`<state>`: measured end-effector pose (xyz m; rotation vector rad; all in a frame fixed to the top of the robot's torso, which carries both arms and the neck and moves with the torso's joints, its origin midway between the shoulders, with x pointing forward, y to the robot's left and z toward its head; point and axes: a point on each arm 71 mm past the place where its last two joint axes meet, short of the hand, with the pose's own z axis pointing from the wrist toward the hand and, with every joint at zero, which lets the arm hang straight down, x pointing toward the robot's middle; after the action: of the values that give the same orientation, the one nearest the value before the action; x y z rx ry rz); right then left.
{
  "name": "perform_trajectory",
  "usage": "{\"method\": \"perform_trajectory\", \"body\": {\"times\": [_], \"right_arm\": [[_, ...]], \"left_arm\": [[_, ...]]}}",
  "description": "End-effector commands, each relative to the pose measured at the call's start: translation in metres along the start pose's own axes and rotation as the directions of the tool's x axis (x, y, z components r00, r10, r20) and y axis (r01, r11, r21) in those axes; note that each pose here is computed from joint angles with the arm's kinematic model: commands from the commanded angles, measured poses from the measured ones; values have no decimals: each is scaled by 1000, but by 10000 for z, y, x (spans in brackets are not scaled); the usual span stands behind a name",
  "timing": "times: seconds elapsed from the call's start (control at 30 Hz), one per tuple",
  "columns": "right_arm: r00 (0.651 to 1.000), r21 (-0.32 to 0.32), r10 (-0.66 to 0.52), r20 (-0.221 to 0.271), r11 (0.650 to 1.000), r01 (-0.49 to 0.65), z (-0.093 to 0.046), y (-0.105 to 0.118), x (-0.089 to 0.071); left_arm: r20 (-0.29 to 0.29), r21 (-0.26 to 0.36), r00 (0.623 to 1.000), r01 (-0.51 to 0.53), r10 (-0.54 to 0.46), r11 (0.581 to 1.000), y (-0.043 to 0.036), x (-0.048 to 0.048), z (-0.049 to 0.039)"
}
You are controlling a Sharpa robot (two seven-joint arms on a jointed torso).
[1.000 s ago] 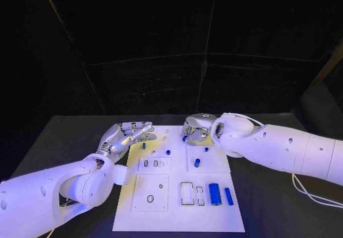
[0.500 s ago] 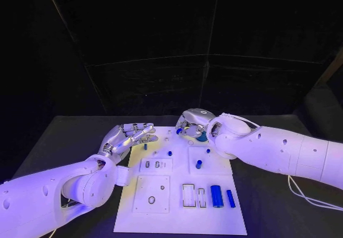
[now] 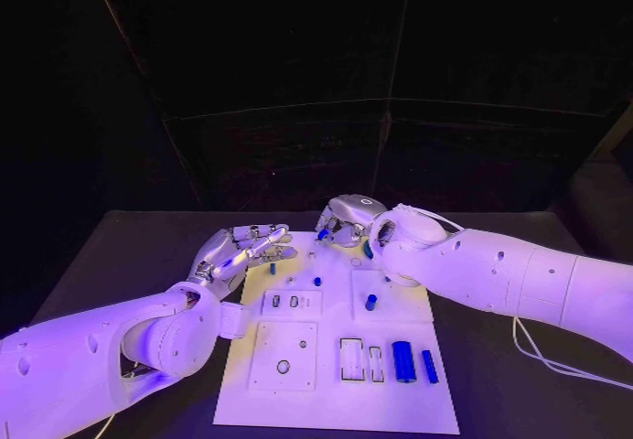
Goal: Assemble the parts on the task board
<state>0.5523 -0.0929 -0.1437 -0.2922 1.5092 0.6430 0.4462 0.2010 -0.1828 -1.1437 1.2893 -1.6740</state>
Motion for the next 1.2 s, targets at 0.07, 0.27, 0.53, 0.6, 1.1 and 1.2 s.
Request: {"method": "perform_trajectory", "body": {"times": [0.07, 0.27, 0.53, 0.6, 1.1, 1.2], "right_arm": [[1000, 2, -1, -15, 1000, 1, 43, 12, 6], [999, 8, -17, -48, 1000, 17, 91, 53, 45], [997, 19, -30, -77, 999, 32, 126, 53, 75], [996, 20, -32, -83, 999, 34, 134, 51, 81], [996, 66, -79, -50, 994, 82, 187, 33, 65], [995, 64, -81, -52, 994, 84, 195, 48, 69]], "left_arm": [[-14, 20, 1000, 16, -15, 1000, -28, 19, 5], [-18, 27, 1000, 12, -11, 1000, -44, 31, 4], [-19, 30, 1000, 9, -8, 1000, -55, 33, 11], [-19, 31, 1000, 9, -8, 999, -62, 35, 12], [-21, 33, 1000, 8, -7, 999, -74, 35, 21], [-21, 32, 1000, 8, -7, 999, -75, 35, 22]]}}
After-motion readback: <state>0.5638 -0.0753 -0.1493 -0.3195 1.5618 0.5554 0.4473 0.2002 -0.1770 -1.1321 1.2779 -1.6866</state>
